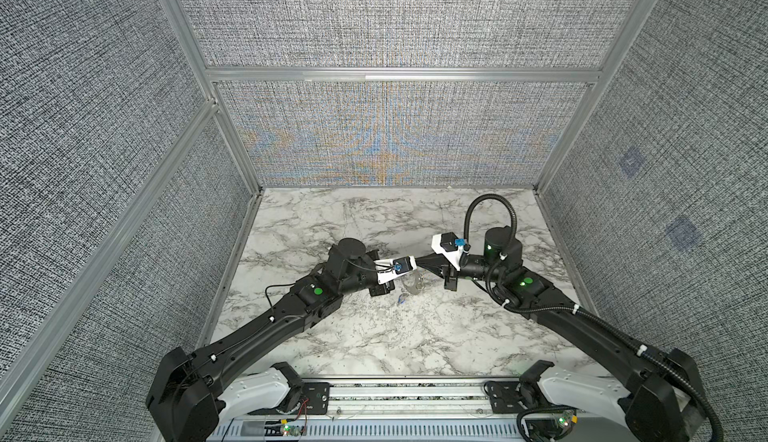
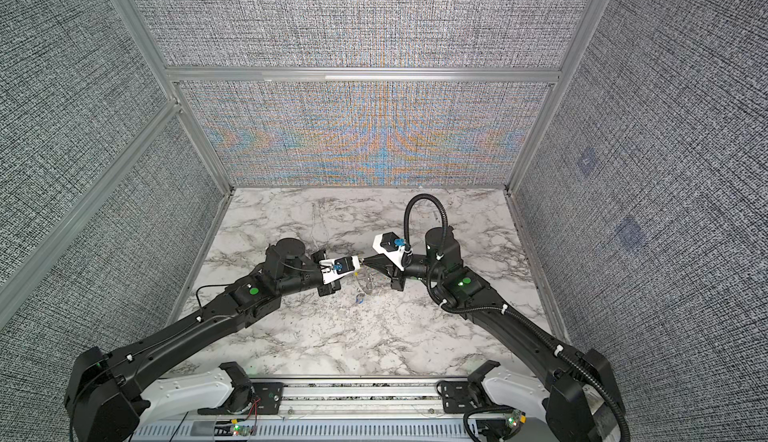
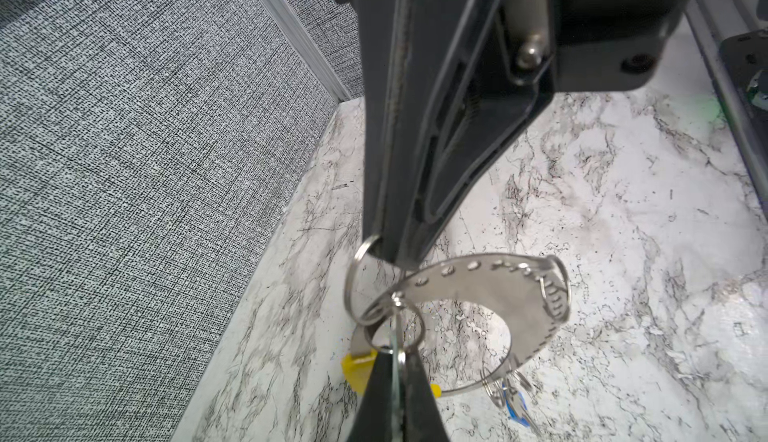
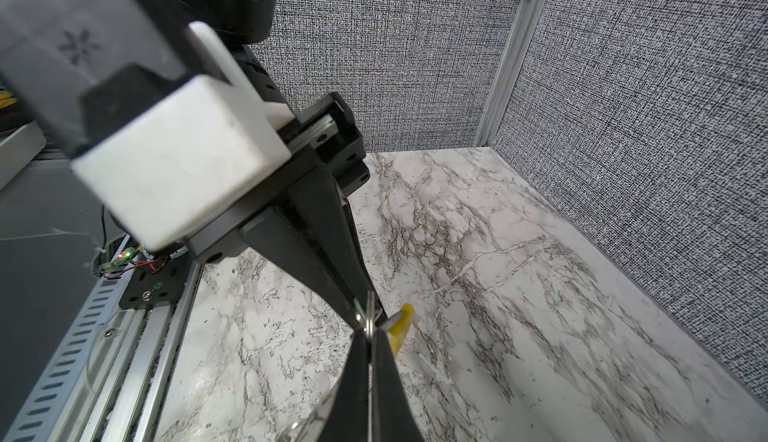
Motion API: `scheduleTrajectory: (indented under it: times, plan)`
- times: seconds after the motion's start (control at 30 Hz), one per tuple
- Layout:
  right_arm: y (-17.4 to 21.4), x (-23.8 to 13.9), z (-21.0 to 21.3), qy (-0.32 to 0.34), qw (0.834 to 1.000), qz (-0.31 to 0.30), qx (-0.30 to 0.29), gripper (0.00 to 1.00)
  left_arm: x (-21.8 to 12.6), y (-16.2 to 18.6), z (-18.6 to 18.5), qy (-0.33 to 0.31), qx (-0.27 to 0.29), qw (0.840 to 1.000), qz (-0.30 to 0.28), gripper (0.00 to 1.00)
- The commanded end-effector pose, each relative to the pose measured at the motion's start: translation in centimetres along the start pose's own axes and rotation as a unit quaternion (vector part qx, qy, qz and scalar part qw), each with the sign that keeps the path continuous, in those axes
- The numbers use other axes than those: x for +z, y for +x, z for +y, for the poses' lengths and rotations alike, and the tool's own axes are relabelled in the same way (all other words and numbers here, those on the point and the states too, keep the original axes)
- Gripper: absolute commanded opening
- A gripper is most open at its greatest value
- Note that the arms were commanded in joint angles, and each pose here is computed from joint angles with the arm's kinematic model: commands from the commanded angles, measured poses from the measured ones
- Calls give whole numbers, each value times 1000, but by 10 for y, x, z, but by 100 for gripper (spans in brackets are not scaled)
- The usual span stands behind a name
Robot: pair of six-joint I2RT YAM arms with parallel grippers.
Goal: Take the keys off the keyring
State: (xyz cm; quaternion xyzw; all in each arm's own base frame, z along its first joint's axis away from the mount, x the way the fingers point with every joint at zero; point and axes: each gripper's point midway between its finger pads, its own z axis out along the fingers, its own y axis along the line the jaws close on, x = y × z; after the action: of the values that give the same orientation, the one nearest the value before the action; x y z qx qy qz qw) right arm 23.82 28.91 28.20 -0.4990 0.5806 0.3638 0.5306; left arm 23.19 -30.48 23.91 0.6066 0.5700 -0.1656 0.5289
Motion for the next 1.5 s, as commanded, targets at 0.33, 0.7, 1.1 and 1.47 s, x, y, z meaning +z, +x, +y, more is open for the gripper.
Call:
scheduleTrajectory:
  times: [0.33,0.7,1.1,1.47]
  plan:
    - [-12,-3,-10,35,999,-24,-19,0,2,-7,-6,21,-3,1000,-18,0]
    - [-16,-4,-9,35,998,-40,-17,0,8,-12,-8,39,-7,999,-28,0]
    - [-7,-11,-23,90,995,-15,-27,0,2,-6,-5,18,-15,1000,-17,0]
    - [1,-17,-34,128,991,13,-29,0,-1,-3,0,4,-13,1000,-2,0]
